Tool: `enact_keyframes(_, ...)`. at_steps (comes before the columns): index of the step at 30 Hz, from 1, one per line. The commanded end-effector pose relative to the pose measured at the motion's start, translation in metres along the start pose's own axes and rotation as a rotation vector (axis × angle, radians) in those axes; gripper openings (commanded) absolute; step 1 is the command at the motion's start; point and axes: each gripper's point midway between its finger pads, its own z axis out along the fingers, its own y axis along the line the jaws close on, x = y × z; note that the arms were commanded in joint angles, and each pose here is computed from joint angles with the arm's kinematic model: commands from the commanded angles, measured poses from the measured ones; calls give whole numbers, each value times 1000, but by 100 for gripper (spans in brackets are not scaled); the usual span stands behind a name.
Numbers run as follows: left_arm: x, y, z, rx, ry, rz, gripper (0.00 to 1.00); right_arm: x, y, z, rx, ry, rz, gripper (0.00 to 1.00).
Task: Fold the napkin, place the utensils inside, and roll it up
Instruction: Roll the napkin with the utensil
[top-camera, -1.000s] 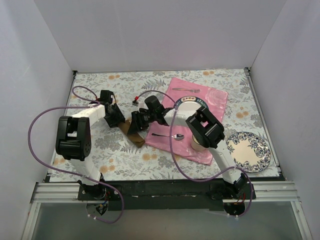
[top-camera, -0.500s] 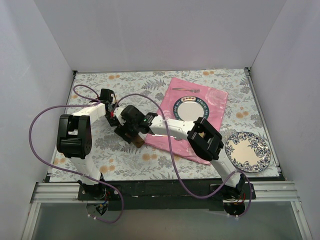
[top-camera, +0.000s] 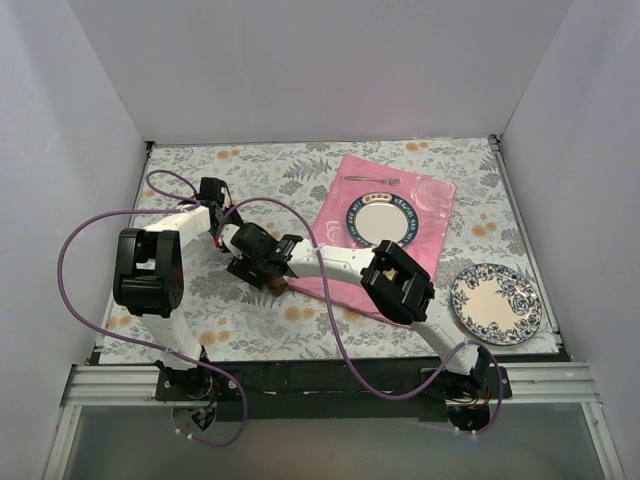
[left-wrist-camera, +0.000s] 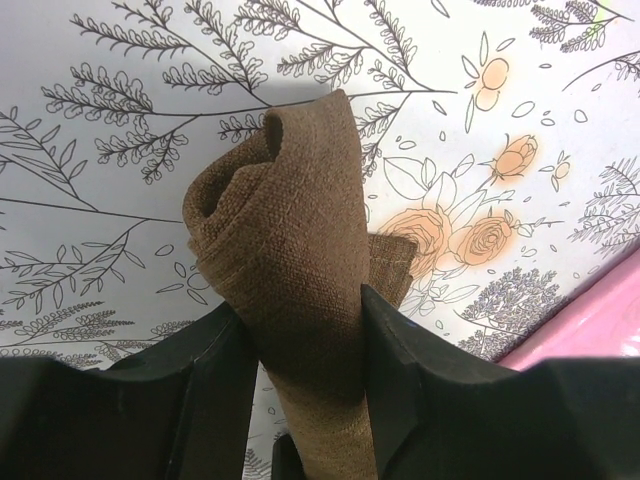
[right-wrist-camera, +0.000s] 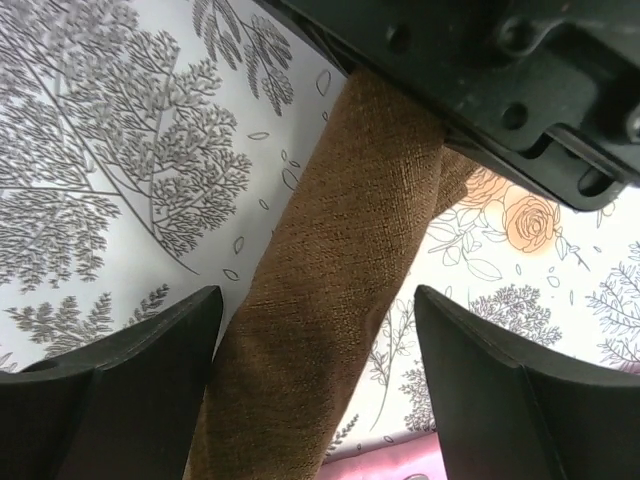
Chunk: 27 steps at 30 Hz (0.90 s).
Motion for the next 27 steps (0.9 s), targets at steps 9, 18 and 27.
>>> enact_keyframes(9, 3, 21, -19, -49, -23, -31, 69, -1, 9, 4, -96, -28, 82, 42)
enact_keyframes(18, -28, 16, -71, -16, -146, -89, 86, -8, 27, -1, -440, -98, 342, 37)
enact_keyframes(27, 1, -1, -54, 63, -34, -75, 84, 1, 19, -2, -673, -113, 554, 38)
